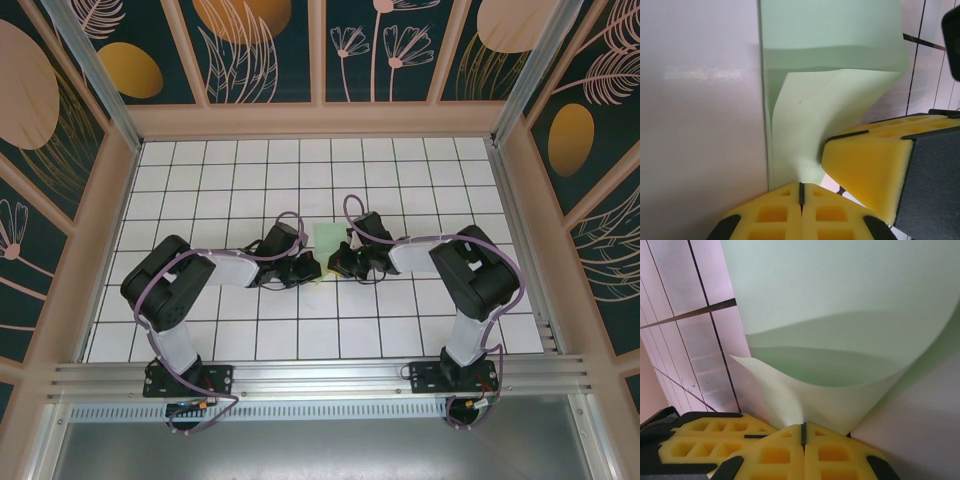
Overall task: Fold a paper plane with a square sheet of paper (pick it up from the middle)
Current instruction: Third fold the triangle at the center of the table.
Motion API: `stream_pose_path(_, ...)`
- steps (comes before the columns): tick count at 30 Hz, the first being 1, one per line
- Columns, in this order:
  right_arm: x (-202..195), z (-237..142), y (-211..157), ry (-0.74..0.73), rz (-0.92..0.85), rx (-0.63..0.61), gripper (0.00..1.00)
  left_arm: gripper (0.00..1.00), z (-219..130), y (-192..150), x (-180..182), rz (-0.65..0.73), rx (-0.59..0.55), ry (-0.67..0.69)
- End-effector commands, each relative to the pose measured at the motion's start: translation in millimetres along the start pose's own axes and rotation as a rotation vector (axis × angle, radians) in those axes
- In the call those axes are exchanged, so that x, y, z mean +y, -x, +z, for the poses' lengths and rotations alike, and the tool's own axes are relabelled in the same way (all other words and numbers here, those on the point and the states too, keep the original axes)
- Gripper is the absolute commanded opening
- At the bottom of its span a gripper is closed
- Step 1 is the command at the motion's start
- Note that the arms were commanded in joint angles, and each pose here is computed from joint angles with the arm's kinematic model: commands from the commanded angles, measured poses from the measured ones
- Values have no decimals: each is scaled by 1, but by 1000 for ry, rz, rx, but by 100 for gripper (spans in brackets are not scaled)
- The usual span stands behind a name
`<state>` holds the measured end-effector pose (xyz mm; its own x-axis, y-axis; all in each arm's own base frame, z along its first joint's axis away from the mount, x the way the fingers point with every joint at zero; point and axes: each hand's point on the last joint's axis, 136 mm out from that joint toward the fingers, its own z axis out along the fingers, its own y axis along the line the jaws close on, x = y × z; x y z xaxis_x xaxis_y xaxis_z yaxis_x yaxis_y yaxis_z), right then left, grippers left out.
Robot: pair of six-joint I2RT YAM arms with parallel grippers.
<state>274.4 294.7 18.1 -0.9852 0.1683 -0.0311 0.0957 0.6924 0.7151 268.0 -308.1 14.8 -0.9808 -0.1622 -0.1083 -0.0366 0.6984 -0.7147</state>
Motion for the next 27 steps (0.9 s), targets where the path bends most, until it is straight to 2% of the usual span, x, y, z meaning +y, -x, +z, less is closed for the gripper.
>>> stream_pose_path(1, -8, 3, 5, -26, -40, -1, 0, 0, 5, -9, 24, -26, 21, 88)
stream_pose_path(8, -13, 5, 21, -87, -177, 9, 0, 0, 5, -14, 47, -50, 29, 183)
stream_pose_path(12, -19, 4, 28, -99, -202, 9, 1, 0, 4, -20, 55, -59, 38, 207)
stream_pose_path(20, -28, -12, 72, -120, -191, -59, 1, 0, 3, -26, 68, -74, 48, 245)
stream_pose_path(27, 13, -31, 84, -29, -261, -101, 1, 0, 2, -24, 67, -70, 40, 244)
